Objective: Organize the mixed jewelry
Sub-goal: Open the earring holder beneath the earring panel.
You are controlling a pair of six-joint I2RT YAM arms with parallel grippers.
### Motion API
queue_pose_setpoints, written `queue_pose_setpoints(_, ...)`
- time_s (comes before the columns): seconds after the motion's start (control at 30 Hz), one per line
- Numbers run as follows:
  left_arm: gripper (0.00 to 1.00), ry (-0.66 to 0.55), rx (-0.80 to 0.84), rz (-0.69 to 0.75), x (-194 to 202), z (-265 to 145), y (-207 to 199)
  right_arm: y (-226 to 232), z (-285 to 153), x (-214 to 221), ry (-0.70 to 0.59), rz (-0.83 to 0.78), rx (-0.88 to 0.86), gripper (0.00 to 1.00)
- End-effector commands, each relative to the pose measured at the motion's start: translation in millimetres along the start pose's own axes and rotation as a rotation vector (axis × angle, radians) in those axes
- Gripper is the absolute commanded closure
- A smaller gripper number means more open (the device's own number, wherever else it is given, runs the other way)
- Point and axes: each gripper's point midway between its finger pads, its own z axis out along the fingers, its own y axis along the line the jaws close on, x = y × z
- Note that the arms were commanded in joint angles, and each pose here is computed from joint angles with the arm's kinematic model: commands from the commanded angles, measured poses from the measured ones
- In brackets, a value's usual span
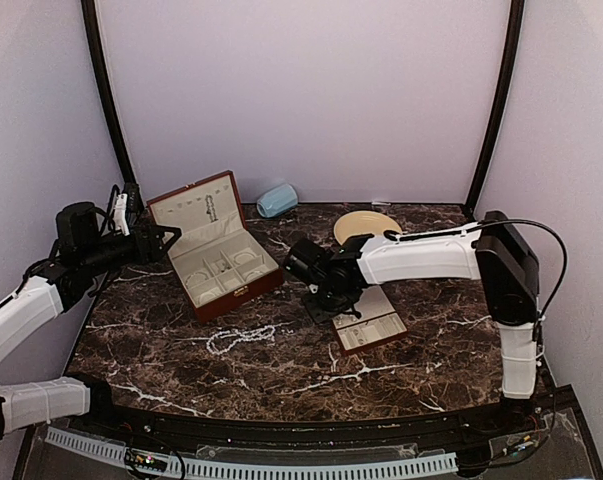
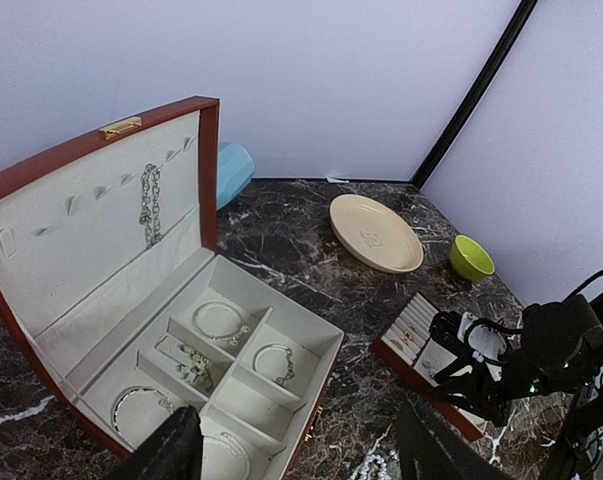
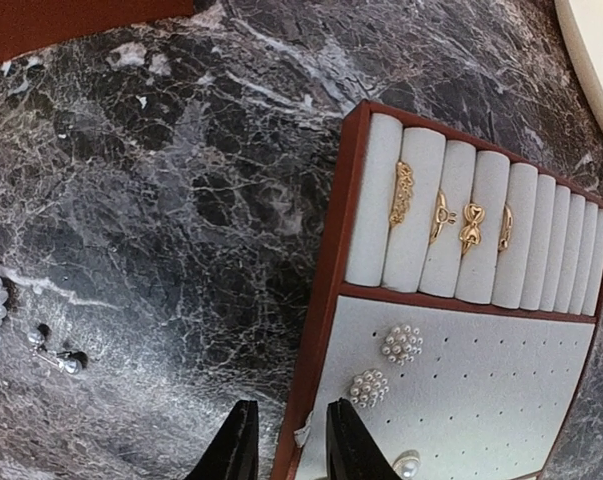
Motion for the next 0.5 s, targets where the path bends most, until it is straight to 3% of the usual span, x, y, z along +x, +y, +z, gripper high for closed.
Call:
queue_pose_setpoints(0.0, 0.31, -0.010, -0.002, 0.018, 0.6, -4.2, -1.1, 2.8, 2.7, -2.6, -0.005, -0.014, 0.025, 0.77)
queue_pose_setpoints(0.47, 0.31, -0.016, 0.006, 0.021, -1.0, -4.9, -3.1, -3.3, 7.1, 6.5, 0.019, -0.028, 0.066, 0.84)
